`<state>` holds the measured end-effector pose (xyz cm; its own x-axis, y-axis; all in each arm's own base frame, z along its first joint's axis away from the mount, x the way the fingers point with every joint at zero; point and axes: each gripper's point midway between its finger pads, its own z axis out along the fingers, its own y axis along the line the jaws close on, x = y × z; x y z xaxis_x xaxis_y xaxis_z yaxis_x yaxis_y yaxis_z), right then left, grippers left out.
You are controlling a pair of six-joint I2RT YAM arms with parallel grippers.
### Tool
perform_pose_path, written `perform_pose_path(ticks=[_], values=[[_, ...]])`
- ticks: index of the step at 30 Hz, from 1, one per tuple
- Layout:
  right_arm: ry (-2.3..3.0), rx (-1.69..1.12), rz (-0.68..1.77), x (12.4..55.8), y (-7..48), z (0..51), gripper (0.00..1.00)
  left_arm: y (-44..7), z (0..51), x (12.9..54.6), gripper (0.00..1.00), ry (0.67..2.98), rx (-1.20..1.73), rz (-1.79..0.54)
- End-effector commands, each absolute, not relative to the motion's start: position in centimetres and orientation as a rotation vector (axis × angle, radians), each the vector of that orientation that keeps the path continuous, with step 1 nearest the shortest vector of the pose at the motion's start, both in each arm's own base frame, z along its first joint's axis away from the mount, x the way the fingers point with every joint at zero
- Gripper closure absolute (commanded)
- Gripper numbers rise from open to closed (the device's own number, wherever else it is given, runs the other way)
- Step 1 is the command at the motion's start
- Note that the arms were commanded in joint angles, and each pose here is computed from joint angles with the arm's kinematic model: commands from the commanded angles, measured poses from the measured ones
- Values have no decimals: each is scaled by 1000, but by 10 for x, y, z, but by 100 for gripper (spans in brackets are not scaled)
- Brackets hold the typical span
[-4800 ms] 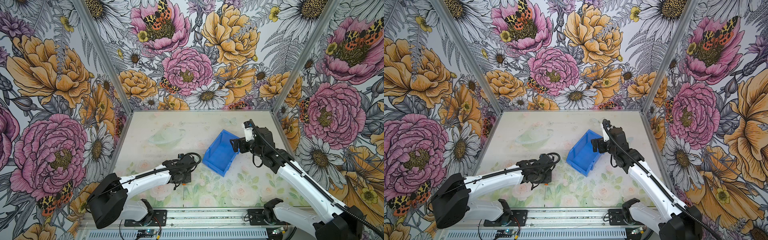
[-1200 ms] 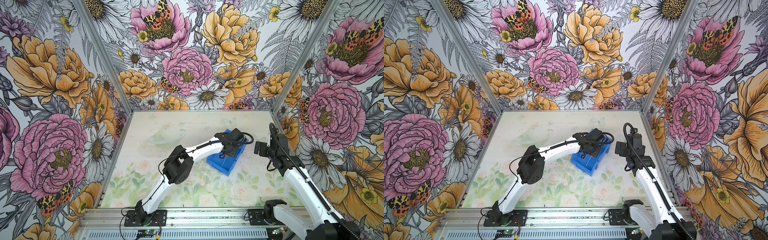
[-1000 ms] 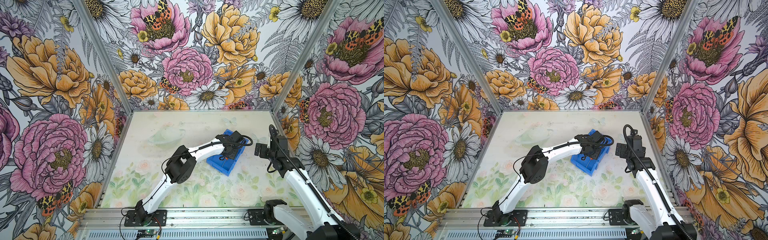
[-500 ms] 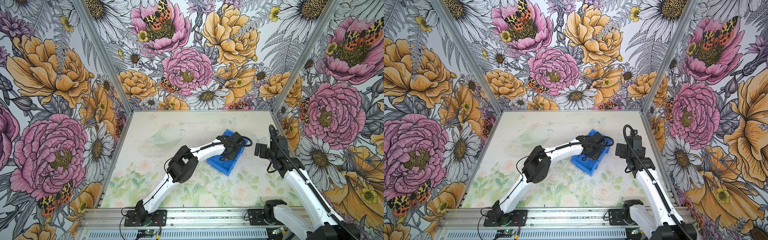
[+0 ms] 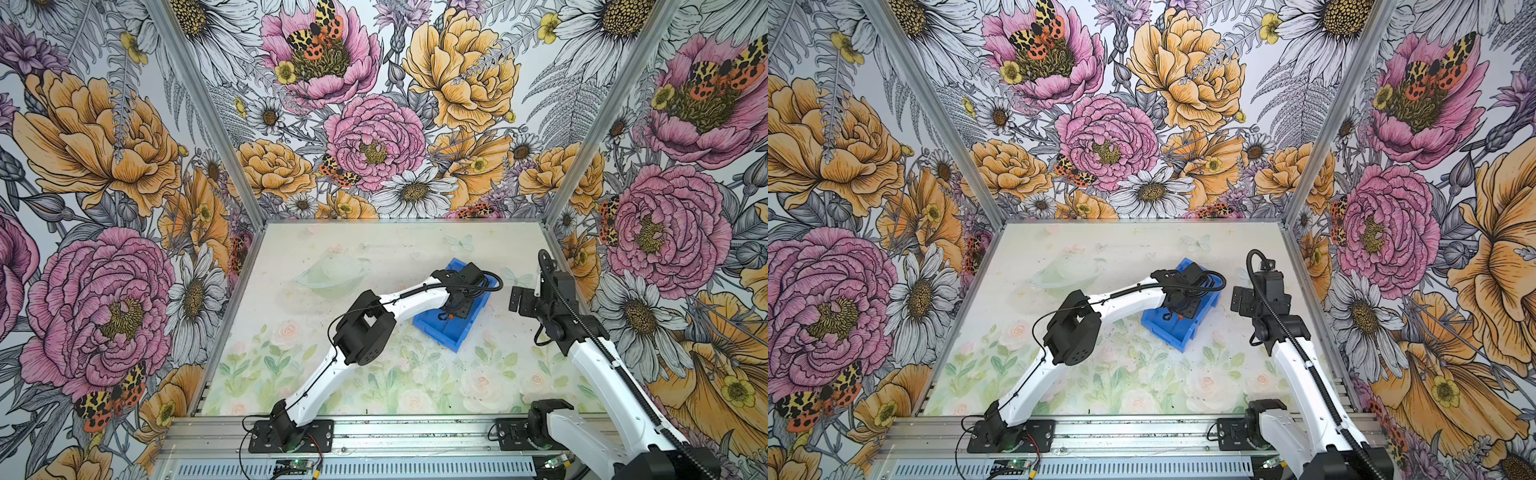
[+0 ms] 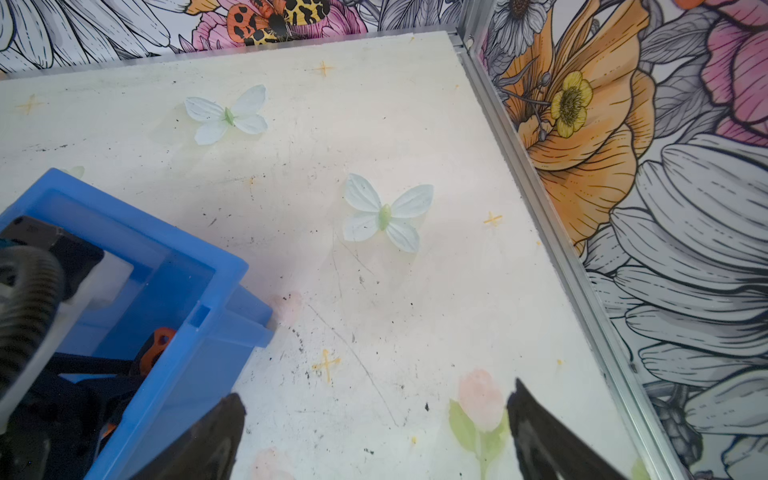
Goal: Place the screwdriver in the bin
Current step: 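Open the left gripper to release the screwdriver and lift away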
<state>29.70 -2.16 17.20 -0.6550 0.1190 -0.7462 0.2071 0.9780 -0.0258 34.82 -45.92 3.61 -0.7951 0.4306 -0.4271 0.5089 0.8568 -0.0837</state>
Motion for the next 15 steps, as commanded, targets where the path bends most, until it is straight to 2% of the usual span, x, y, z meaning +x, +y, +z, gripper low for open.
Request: perform_pose_path(ticks=[1, 10, 15], values=[[2254, 237, -114, 296, -19, 181, 1, -461, 65, 360, 56, 2580, 652, -299], [2208, 209, -89, 292, -12, 195, 1, -458, 119, 361, 44, 2513, 601, -321], [2168, 179, -48, 291, -2, 208, 0, -454, 162, 354, 23, 2449, 585, -353]])
